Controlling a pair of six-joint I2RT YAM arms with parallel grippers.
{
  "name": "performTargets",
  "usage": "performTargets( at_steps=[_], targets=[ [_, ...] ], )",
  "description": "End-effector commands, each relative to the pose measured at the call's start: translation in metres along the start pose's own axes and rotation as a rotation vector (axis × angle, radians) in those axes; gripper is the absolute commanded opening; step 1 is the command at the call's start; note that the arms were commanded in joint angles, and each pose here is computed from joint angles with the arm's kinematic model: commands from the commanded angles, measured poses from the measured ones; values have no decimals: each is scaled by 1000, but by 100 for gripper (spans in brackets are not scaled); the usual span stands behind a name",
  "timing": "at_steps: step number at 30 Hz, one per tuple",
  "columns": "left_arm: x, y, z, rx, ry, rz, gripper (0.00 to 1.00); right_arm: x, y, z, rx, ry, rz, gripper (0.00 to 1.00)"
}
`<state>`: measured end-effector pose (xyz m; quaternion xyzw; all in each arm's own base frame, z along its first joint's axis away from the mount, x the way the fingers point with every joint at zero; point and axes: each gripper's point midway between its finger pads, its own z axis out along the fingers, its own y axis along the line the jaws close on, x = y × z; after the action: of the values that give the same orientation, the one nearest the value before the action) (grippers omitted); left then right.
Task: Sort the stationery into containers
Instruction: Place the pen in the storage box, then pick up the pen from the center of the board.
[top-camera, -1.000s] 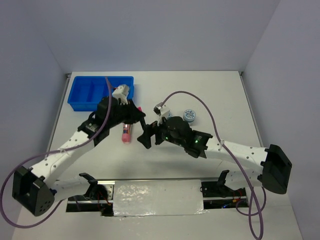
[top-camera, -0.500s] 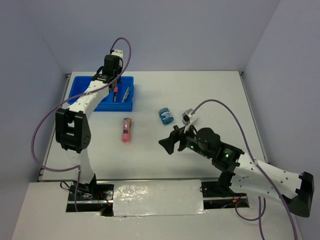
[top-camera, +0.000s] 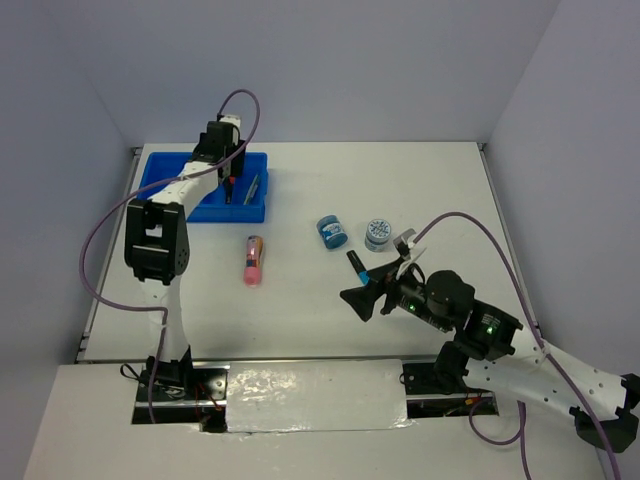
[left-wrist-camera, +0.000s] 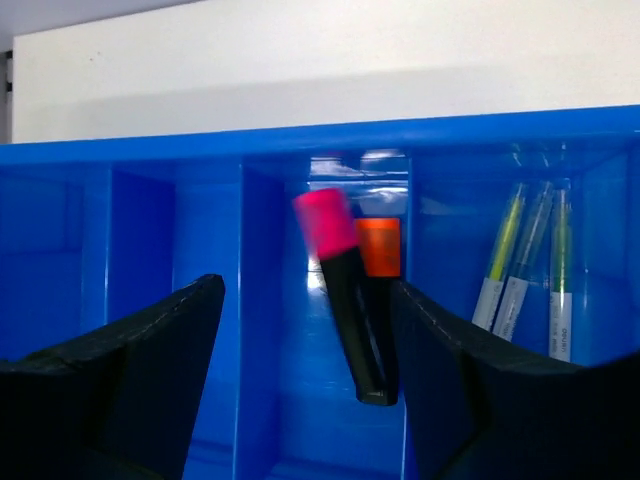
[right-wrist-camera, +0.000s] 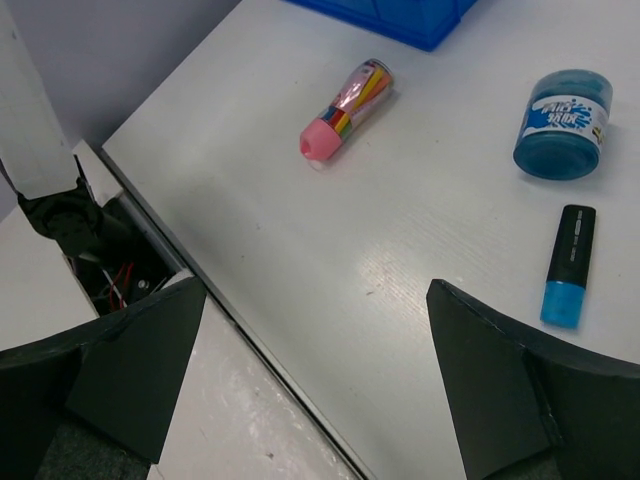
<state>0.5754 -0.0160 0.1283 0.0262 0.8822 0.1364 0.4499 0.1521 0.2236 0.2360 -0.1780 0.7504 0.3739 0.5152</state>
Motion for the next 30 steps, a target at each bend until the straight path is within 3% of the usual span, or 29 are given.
performTargets(
  at_steps=[1, 3, 9, 13, 15, 17, 18, 19, 25, 30],
  targets=[
    [-31, 7, -2, 10, -91, -47, 81, -12, 1, -7, 10, -18, 7, 100],
    [-40, 9, -10, 33, -122, -118, 88, -14, -5, -7, 44, -27, 5, 100],
    [-93, 32, -62, 37, -200, -246, 93, 6, -37, 6, 214, 51, -47, 100],
    [-124, 48, -134, 70, -188, -396, 94, 36, -92, 21, 455, 205, -74, 99],
    [-124, 37, -163, 174, -186, -445, 95, 45, -109, 28, 481, 263, -41, 92],
    [-111, 25, -206, 301, -204, -474, 99, 59, -121, 38, 476, 331, -8, 82],
    [-116, 29, -246, 347, -271, -507, 99, 65, -126, 45, 475, 360, -10, 79],
    [-85, 21, -244, 357, -223, -518, 99, 67, -128, 49, 476, 371, -14, 76],
    [-2, 10, -306, 467, -230, -469, 99, 92, -157, 75, 512, 518, -35, 59],
    [53, 12, -313, 440, -214, -376, 100, 106, -169, 93, 511, 580, -24, 56]
  ],
)
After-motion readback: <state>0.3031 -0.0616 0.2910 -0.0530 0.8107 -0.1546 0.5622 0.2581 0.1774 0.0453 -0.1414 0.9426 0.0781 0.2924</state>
